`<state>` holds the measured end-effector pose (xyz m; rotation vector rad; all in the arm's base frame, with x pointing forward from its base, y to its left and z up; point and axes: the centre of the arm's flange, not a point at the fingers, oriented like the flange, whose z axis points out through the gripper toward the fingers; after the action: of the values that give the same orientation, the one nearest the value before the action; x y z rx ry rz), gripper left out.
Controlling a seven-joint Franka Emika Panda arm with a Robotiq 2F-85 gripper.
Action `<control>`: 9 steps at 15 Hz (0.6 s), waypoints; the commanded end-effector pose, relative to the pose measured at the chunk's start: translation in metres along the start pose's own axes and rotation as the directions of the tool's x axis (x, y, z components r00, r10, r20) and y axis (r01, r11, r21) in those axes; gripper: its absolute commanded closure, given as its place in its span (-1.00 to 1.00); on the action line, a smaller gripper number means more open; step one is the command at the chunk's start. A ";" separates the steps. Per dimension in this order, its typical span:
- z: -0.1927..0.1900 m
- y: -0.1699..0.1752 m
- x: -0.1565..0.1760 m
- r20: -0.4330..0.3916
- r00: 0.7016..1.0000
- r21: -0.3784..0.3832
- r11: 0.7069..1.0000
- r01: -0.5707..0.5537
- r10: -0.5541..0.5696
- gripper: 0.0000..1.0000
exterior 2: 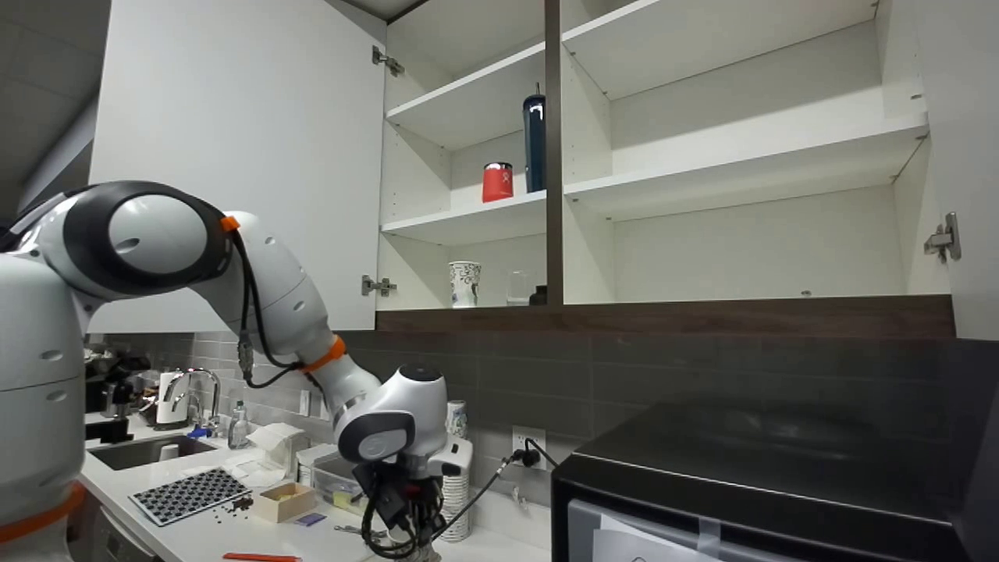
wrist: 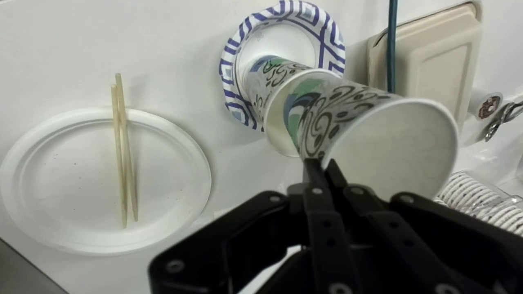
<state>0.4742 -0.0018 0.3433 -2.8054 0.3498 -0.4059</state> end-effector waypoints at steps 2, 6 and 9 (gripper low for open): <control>0.006 0.000 0.008 0.004 1.000 -0.015 1.000 -0.010 0.010 0.98; 0.008 0.001 0.010 0.006 1.000 -0.017 1.000 -0.011 0.011 0.98; 0.008 0.000 0.010 0.002 1.000 -0.013 1.000 -0.008 0.008 0.98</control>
<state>0.4804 -0.0038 0.3388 -2.8100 0.3558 -0.3969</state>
